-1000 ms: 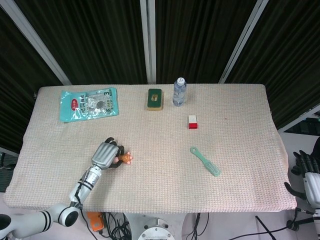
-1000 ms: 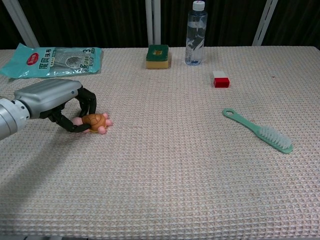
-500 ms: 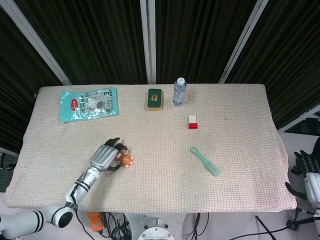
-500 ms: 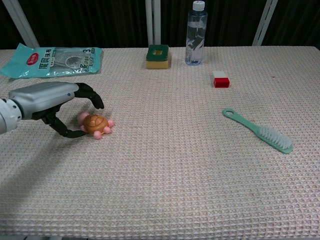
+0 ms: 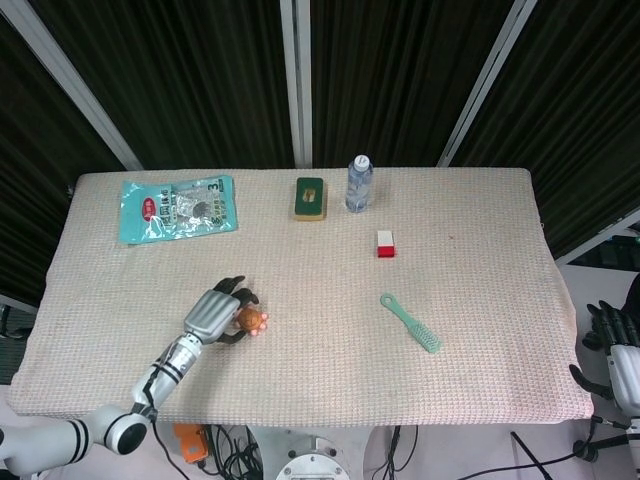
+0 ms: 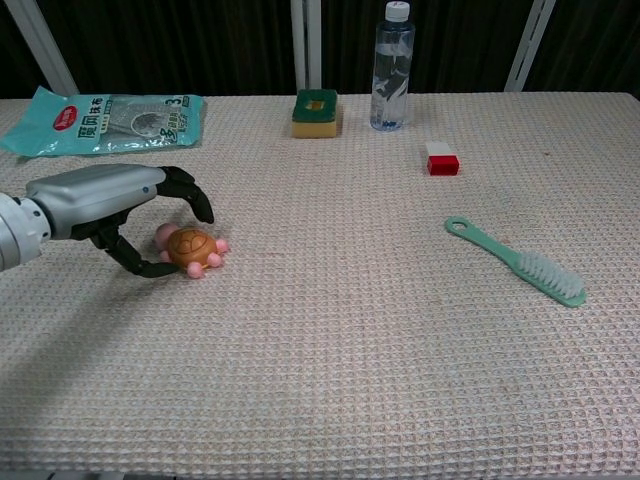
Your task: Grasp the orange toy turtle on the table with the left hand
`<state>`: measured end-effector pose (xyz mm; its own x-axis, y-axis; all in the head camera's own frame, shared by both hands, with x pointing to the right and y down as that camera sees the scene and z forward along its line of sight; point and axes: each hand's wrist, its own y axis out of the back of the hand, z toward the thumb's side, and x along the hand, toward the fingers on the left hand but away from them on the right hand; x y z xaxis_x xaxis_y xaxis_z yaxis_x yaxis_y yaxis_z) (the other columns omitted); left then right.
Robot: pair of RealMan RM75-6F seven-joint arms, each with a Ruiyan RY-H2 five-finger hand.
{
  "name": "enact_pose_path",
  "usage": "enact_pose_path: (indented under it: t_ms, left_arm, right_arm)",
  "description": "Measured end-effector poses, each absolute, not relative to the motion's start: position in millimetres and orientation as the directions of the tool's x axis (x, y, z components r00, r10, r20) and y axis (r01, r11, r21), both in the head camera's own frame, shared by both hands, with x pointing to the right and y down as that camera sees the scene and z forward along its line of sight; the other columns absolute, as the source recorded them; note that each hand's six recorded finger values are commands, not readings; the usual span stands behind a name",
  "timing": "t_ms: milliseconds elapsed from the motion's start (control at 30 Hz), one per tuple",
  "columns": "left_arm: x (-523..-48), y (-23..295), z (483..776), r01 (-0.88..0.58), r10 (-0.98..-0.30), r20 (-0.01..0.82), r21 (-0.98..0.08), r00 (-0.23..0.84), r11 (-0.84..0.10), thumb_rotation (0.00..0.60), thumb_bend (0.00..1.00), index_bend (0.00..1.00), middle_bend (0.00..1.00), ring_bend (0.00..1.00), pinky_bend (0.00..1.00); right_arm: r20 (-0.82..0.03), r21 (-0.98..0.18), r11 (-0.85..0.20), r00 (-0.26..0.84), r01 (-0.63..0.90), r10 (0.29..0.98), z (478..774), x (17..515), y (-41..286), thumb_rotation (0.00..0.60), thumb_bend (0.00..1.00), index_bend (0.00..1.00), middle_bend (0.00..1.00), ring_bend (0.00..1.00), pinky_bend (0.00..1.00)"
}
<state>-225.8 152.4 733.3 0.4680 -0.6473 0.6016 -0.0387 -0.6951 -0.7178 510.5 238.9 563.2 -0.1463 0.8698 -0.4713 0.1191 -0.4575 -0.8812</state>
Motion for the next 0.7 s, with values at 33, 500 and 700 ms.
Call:
enact_pose_path:
  t_ms: [33,500,700]
  left_arm:
    - [-225.7,152.6,734.7,-0.039,-0.646,0.603,-0.716,0.468,-0.697,0.6,0.26,0.32,0.28,0.03,0.13]
    - [-220.7,152.4,742.5,-0.053,-0.665,0.58,-0.733,0.47,-0.678,0.6,0.36,0.7,0.67,0.36,0.22]
    - [-220.9,152.1,745.1,-0.052,-0.676,0.574,-0.744,0.463,-0.666,0.6,0.36,0.8,0.77,0.44,0.24]
  right_arm:
    - [-0.471,-0.881,-0.457,-0.147,0.119,0.87,563.2,510.8,238.9,0.6,0.17,0.0,0.0,0.0,0.0]
    - [-0.473,-0.88,-0.459,-0.156,0.121,0.867,563.9,514.7,240.4,0.6,0.17,0.0,0.0,0.0,0.0]
    - [-0.473,-0.88,-0.459,-0.158,0.121,0.867,564.3,515.4,240.7,0.6,0.17,0.0,0.0,0.0,0.0]
